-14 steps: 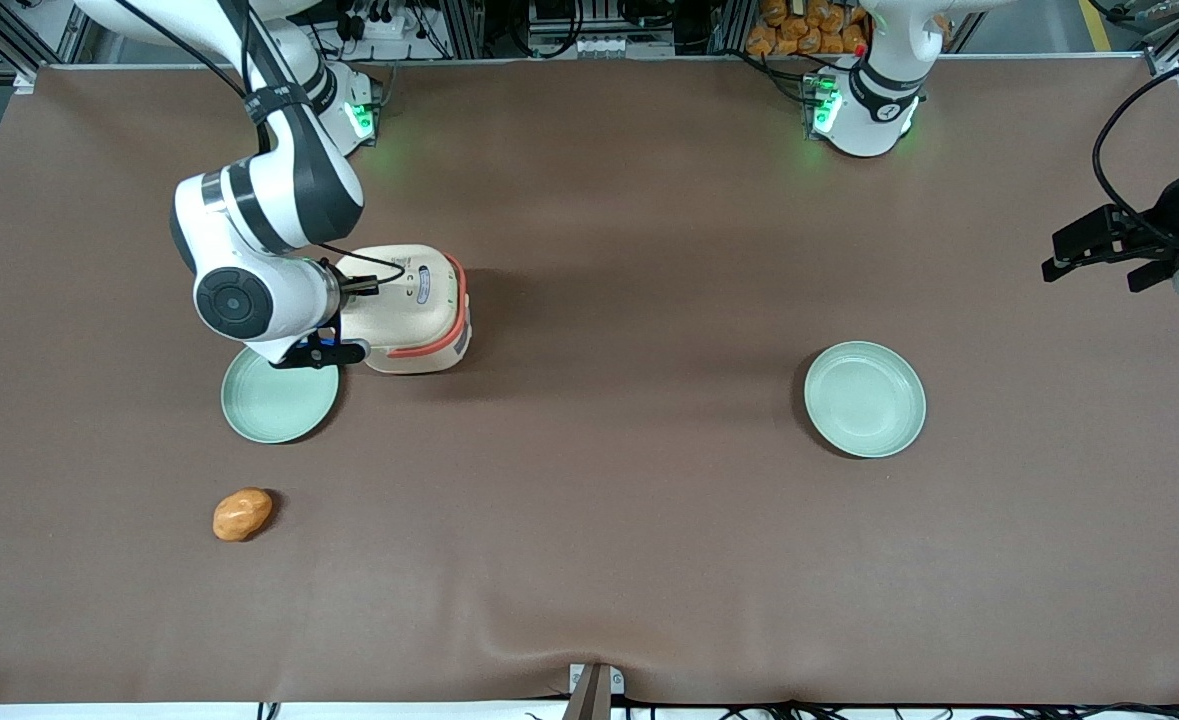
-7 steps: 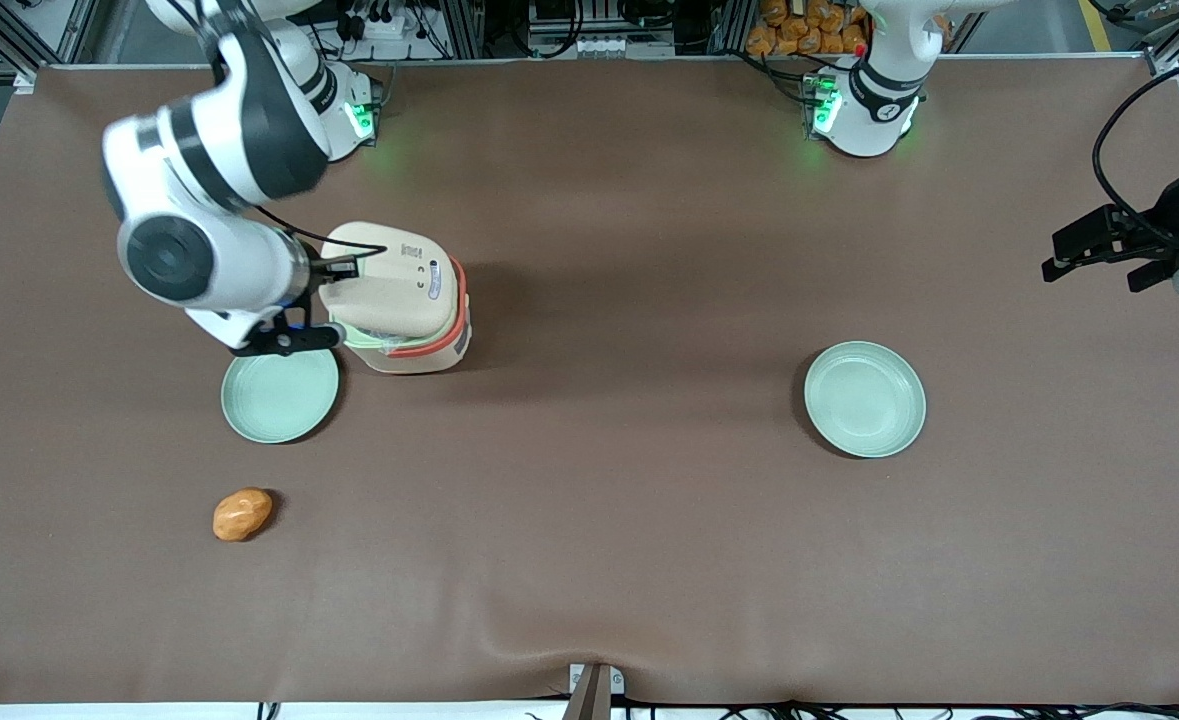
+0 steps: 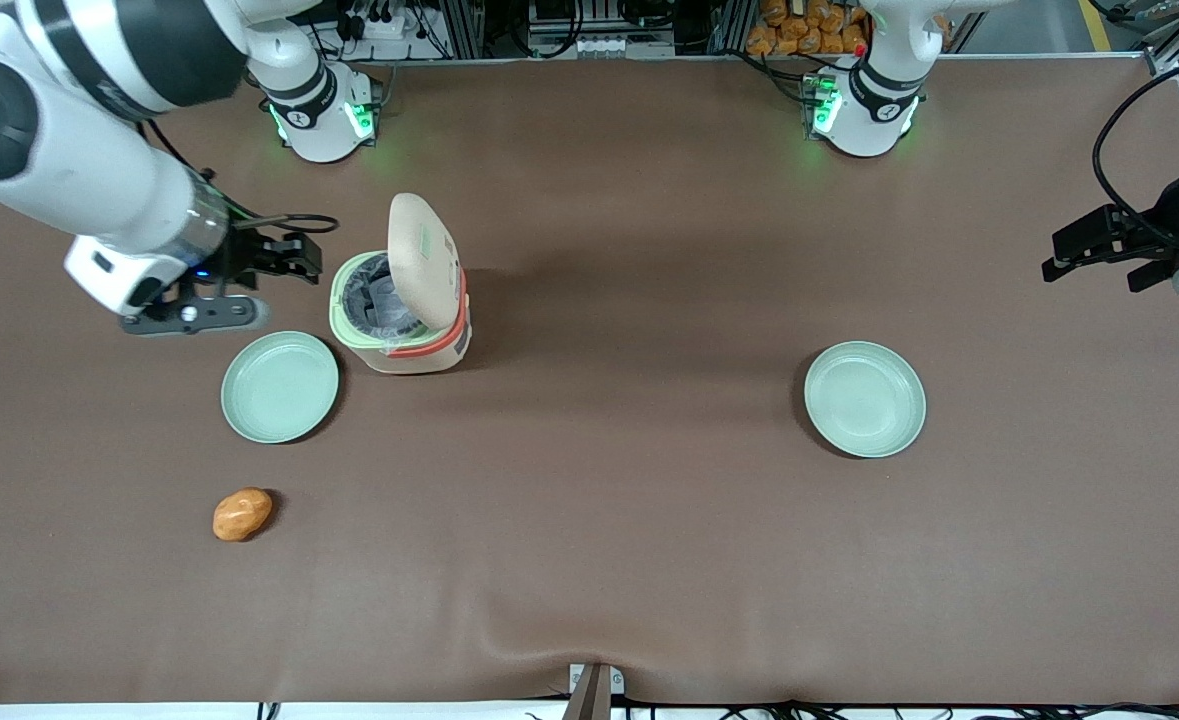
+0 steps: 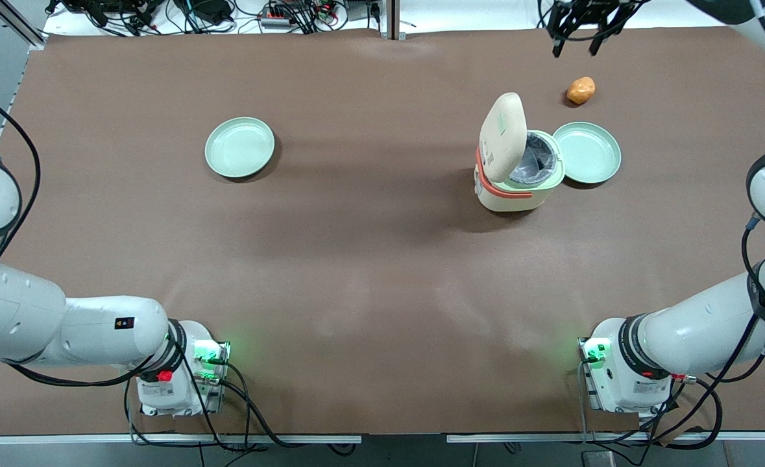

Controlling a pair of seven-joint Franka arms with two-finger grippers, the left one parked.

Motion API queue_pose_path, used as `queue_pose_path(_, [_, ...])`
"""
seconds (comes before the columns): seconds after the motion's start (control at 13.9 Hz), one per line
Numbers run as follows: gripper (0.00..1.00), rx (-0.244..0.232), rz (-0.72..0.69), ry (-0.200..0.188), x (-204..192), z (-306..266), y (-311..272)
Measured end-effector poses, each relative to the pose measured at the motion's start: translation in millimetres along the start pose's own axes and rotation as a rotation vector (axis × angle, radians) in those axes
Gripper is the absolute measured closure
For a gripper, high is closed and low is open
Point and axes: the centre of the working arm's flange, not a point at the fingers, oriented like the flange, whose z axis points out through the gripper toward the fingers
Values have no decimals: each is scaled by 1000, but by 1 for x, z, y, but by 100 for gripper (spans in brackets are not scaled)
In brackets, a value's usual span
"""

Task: Press rice cooker button with right arm
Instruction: 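Lift the right gripper away as the rice cooker lid pops open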

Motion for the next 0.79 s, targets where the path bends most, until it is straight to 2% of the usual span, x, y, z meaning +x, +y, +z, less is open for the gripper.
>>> queue_pose_path(0.07, [4, 4, 11, 12, 1, -6, 7])
queue_pose_path(0.14, [0, 9, 24, 24, 0, -13, 15])
queue_pose_path(0.43, [0, 26, 85, 60, -5, -39, 65])
queue_pose_path(0.58, [0, 32, 55, 90, -8, -54, 96])
queue_pose_path(0.79, [0, 32, 54, 88, -19, -68, 137])
